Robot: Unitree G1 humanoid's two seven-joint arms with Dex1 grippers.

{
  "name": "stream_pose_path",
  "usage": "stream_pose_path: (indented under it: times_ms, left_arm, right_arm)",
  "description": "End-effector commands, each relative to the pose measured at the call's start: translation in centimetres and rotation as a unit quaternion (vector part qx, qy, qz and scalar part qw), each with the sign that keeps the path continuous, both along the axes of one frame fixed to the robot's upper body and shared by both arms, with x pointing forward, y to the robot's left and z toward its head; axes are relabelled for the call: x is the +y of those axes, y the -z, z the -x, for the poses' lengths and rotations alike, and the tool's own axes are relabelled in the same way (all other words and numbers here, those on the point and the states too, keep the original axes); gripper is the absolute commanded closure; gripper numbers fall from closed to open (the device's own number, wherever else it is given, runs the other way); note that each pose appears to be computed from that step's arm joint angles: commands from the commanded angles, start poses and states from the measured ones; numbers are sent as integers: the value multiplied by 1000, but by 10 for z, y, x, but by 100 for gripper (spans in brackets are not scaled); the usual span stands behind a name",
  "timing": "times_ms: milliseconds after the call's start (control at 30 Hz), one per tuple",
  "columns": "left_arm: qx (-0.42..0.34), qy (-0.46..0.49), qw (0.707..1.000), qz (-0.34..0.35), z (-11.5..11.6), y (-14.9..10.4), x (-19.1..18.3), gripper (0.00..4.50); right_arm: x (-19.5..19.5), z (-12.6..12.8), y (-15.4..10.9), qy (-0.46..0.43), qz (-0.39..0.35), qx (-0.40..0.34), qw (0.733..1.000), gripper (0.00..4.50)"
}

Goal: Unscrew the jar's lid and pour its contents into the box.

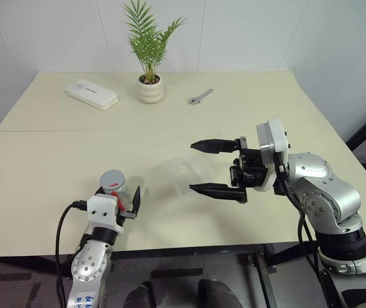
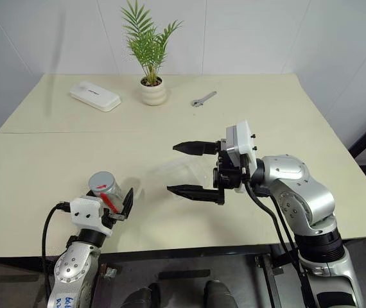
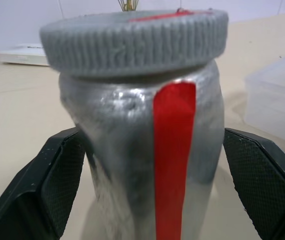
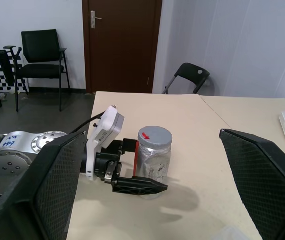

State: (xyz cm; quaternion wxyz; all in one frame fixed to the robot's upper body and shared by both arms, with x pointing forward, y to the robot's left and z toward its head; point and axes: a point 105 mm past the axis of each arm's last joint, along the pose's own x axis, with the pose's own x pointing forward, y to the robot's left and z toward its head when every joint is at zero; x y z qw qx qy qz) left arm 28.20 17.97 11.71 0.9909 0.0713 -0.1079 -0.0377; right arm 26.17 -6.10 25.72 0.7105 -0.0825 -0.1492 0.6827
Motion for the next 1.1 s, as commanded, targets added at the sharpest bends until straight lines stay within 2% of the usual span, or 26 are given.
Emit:
stream_pose_path:
  times_ms: [33,133,300,500,633,733,867,967,1100]
  left_arm:
    - [-13,-8,1000,-6,0,-6,5,59]
    - [-12,-11,1000,-5,1,-6,9,156]
    - [-8,-18,1000,4,3,-6,16,256]
    - [-18,29,999,6,4,-15,28,256]
    - [-4,144,990,-9,4,-23,27,256]
    - [11,253,967,-28,6,-38,22,256]
    - [36,387,920,-54,11,-67,6,256]
    - [58,444,892,-68,6,-80,-6,256]
    - [83,482,868,-88,-1,-83,-23,256]
  right_arm:
    - [-1,7,-5,-7,-4,-18,1000,0]
    - [-1,6,-4,-6,-4,-17,1000,0]
    - [0,6,-2,-3,-5,-16,1000,0]
    - [1,3,-2,8,-9,-16,1000,0]
    - [0,-4,-1,28,-13,-10,999,0]
    - [2,-9,-3,44,-16,-7,999,0]
    - [14,-14,-7,59,-10,6,998,0]
    - [31,-12,-10,51,1,8,999,0]
    - [52,-12,-12,43,11,4,999,0]
